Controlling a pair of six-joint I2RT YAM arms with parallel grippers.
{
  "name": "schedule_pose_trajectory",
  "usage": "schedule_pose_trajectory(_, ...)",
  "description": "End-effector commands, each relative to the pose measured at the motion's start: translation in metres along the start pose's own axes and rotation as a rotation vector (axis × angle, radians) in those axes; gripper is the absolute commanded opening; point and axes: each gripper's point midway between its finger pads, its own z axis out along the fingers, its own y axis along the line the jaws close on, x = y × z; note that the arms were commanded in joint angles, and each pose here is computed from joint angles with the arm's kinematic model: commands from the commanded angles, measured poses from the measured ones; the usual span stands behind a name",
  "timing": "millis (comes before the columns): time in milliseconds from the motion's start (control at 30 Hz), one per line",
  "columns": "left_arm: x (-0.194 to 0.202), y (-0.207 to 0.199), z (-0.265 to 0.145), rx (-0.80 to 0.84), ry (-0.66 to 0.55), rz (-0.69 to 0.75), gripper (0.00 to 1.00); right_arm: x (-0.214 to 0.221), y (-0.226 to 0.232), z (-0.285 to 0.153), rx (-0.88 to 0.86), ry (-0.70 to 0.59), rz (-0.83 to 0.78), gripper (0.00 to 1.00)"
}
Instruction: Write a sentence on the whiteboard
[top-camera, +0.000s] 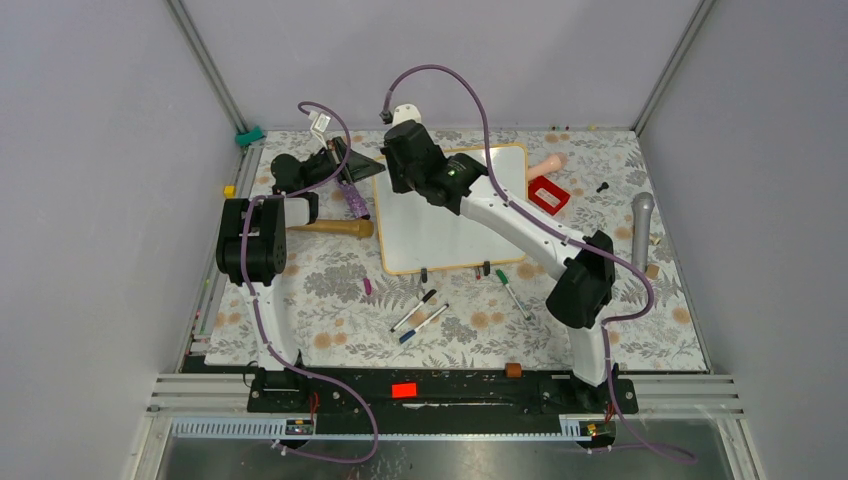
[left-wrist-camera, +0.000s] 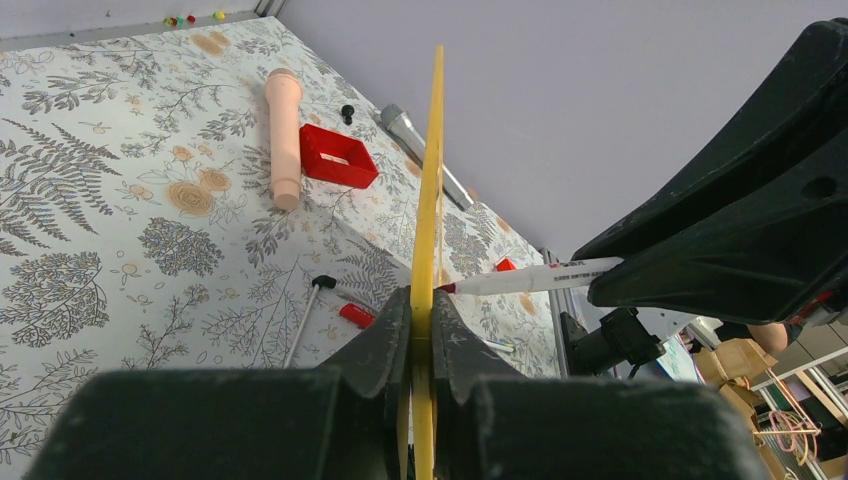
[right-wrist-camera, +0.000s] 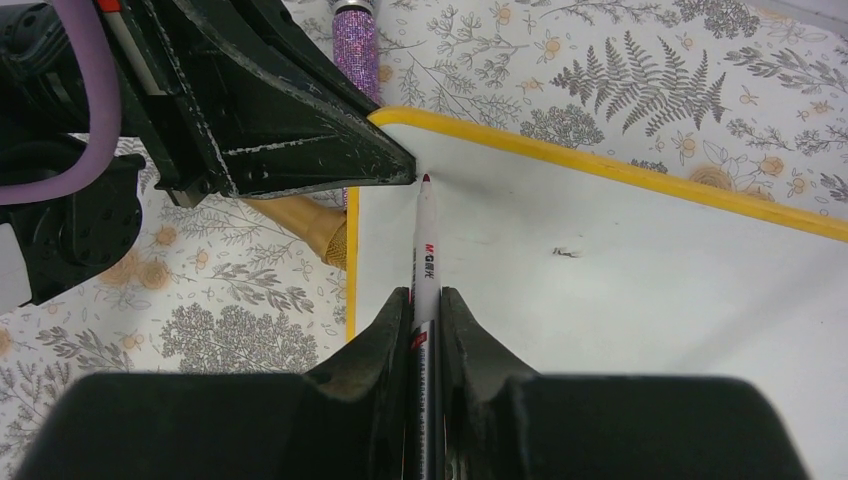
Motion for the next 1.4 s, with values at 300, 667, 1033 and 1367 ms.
schedule_pose_trajectory(300,0.0,-0.013,0.003,0.058,0.05,0.136,0.0,-0.001,0.0,0.002,0.02,-0.01,-0.007,0.0)
schedule_pose_trajectory(667,0.001,-0.015,0.003,0.058,0.048,0.144,0.0,0.012,-0.004,0.0,0.025,0.018,-0.008,0.0)
schedule_pose_trajectory(1033,0.0,-0.015,0.002,0.058,0.048,0.144,0.0,0.026,-0.005,-0.004,0.011,0.046,0.005,0.0)
schedule_pose_trajectory(1367,0.001,-0.016,0.003,0.059,0.048,0.148,0.0,0.038,-0.005,-0.006,-0.001,0.065,0.01,0.0)
